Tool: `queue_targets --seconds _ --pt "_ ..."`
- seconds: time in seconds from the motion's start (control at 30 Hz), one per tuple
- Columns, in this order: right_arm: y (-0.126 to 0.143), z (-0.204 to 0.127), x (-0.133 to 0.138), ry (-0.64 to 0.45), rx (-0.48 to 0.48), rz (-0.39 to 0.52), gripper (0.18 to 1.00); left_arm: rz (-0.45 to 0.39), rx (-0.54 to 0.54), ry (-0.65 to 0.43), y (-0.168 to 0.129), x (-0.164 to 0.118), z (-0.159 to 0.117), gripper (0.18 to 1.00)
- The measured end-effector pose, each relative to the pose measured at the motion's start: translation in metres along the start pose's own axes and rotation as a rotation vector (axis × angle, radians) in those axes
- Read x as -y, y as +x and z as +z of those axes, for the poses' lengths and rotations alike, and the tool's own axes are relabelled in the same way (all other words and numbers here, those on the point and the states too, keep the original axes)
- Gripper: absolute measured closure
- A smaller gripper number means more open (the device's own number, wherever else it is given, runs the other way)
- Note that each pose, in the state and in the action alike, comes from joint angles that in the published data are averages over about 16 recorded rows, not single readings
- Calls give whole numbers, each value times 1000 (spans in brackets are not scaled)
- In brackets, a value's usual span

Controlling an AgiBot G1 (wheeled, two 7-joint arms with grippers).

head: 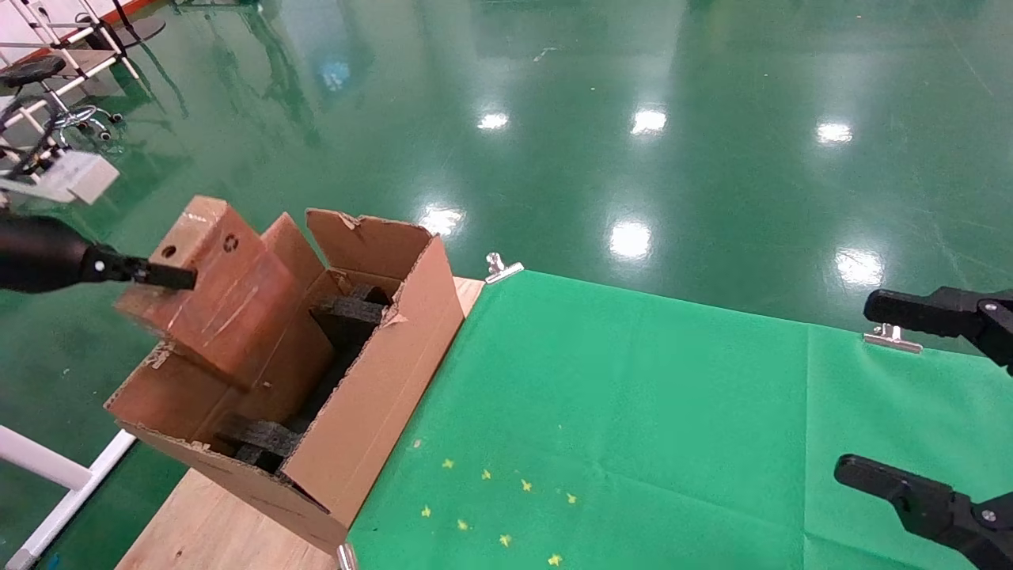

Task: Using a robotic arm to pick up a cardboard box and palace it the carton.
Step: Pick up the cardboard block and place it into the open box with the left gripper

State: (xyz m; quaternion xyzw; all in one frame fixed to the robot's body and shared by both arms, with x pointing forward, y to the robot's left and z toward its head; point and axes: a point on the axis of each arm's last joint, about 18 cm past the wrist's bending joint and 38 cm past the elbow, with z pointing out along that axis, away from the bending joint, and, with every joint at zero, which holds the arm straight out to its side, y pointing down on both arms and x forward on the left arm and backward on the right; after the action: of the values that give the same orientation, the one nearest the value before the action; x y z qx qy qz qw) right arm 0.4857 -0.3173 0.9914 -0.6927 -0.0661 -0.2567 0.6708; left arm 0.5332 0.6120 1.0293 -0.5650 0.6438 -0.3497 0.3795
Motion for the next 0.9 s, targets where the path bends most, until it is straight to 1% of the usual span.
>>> queue_targets --seconds 0.4,0.9 --pt "0 0 0 0 0 0 178 15 36 -63 -3 -23 37 892" --pt "0 0 0 0 0 0 178 -13 129 -88 -14 -50 70 895"
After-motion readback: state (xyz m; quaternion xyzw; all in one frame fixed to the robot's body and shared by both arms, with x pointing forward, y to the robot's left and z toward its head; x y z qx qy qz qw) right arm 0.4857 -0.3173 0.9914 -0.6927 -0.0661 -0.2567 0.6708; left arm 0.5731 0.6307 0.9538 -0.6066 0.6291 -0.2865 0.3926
